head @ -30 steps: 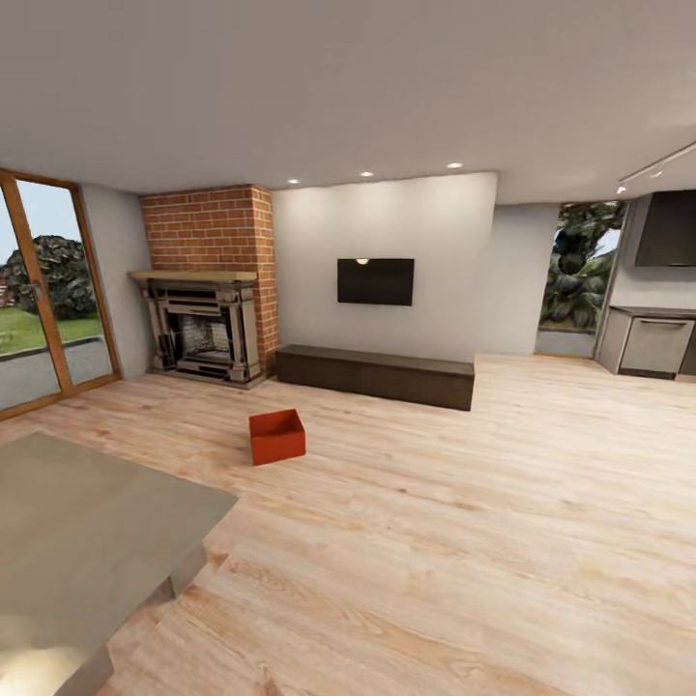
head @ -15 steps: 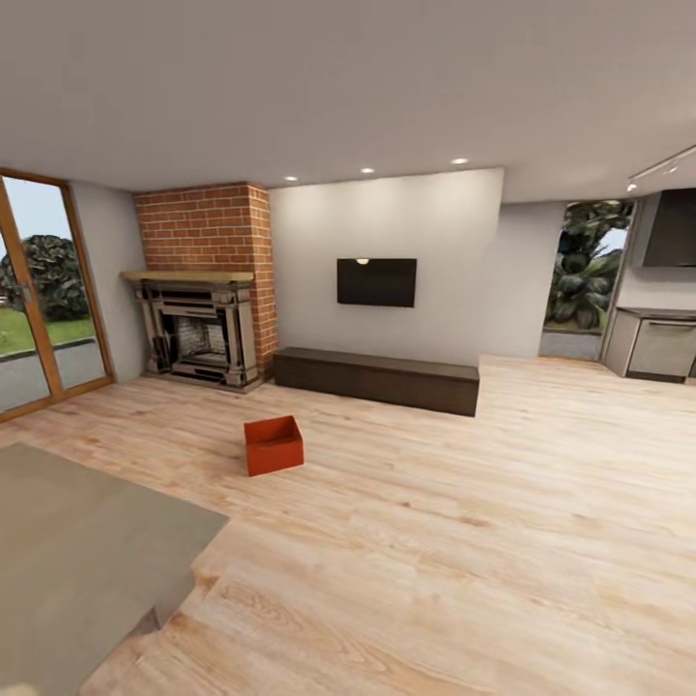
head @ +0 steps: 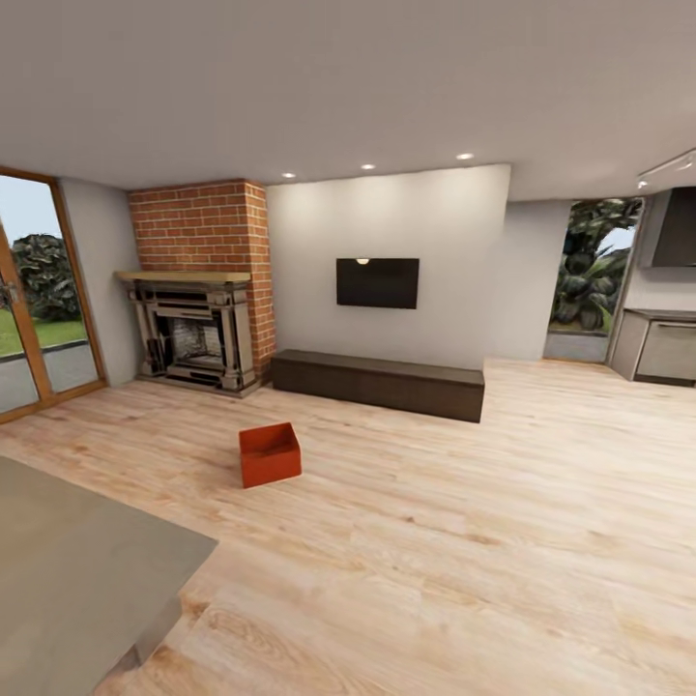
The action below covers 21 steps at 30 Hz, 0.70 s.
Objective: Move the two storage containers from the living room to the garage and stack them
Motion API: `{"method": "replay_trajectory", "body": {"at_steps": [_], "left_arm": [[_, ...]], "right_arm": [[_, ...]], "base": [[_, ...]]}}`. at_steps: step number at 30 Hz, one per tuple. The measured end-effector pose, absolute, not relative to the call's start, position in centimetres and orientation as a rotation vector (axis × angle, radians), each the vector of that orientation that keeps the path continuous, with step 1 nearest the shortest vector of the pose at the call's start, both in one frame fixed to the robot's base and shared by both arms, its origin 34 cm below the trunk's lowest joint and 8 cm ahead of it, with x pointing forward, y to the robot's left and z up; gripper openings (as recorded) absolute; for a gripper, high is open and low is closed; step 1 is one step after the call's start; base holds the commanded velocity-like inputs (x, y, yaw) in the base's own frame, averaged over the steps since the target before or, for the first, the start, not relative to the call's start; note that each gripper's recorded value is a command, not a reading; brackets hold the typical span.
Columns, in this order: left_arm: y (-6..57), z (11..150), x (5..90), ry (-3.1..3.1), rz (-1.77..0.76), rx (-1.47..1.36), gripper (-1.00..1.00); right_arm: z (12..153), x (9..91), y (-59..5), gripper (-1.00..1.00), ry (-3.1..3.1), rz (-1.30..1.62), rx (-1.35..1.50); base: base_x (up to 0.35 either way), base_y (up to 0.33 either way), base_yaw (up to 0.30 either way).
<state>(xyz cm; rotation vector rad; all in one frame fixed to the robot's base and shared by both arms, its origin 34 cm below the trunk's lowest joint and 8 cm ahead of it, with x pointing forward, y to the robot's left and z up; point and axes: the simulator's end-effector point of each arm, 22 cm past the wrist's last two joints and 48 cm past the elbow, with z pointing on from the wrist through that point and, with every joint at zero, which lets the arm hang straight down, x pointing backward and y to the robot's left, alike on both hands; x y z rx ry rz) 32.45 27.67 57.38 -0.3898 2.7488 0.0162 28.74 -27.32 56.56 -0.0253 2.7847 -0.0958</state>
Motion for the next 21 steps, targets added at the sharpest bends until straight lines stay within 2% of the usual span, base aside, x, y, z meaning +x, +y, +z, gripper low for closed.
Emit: {"method": "replay_trajectory", "body": {"at_steps": [21], "left_arm": [[27.64,57.38,32.46,2.749,0.015,-0.387,1.00]], "right_arm": [[56.65,28.99,-27.28,1.00,2.773,-0.096,-0.037]], "base": [[0.322,0.000,0.000]]}}
